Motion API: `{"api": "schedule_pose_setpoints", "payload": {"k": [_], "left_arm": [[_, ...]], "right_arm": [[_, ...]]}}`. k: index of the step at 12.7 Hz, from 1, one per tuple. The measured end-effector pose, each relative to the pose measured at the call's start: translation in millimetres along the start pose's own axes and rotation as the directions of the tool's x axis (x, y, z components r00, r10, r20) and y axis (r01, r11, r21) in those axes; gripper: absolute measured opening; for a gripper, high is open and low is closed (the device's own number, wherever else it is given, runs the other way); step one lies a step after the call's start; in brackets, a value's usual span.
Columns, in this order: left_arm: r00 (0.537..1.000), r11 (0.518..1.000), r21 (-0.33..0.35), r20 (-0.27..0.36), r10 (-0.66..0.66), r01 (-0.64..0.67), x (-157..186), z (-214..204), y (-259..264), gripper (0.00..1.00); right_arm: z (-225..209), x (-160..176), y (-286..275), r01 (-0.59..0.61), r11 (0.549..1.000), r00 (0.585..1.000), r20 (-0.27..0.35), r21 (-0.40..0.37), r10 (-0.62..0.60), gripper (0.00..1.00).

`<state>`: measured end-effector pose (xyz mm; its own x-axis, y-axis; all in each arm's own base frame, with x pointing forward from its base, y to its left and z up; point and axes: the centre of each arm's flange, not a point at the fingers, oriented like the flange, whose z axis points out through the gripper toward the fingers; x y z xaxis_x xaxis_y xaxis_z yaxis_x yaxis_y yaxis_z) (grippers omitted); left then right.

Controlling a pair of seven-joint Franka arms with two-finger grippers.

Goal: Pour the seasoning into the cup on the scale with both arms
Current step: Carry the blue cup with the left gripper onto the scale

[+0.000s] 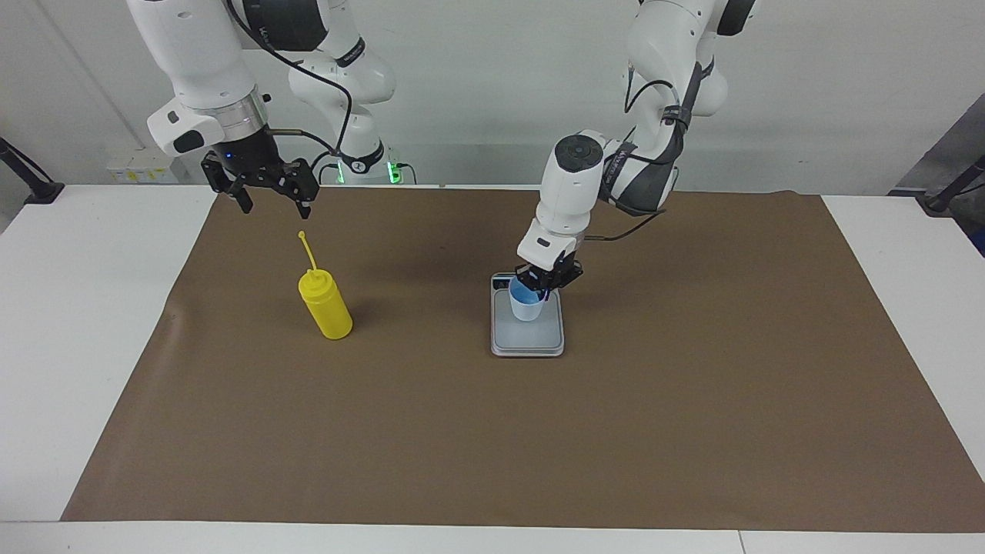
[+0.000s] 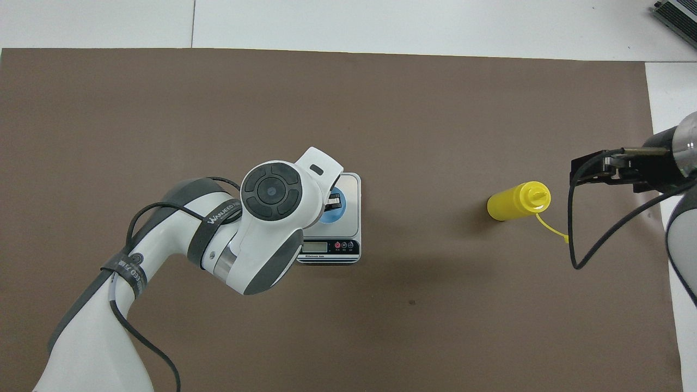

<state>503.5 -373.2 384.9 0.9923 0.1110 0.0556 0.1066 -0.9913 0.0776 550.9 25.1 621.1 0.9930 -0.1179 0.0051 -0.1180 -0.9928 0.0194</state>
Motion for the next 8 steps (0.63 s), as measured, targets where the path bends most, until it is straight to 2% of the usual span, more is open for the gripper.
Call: {"api": "schedule_pose_setpoints", "payload": {"k": [8], "left_arm": [[1.000, 1.000, -0.018, -0.019, -0.005, 0.004, 2.3, 2.1, 0.5, 0.03]], "right_arm": [[0.0, 0.0, 0.0, 0.000, 1.000, 1.000, 0.000, 0.000, 0.000, 1.00]]}}
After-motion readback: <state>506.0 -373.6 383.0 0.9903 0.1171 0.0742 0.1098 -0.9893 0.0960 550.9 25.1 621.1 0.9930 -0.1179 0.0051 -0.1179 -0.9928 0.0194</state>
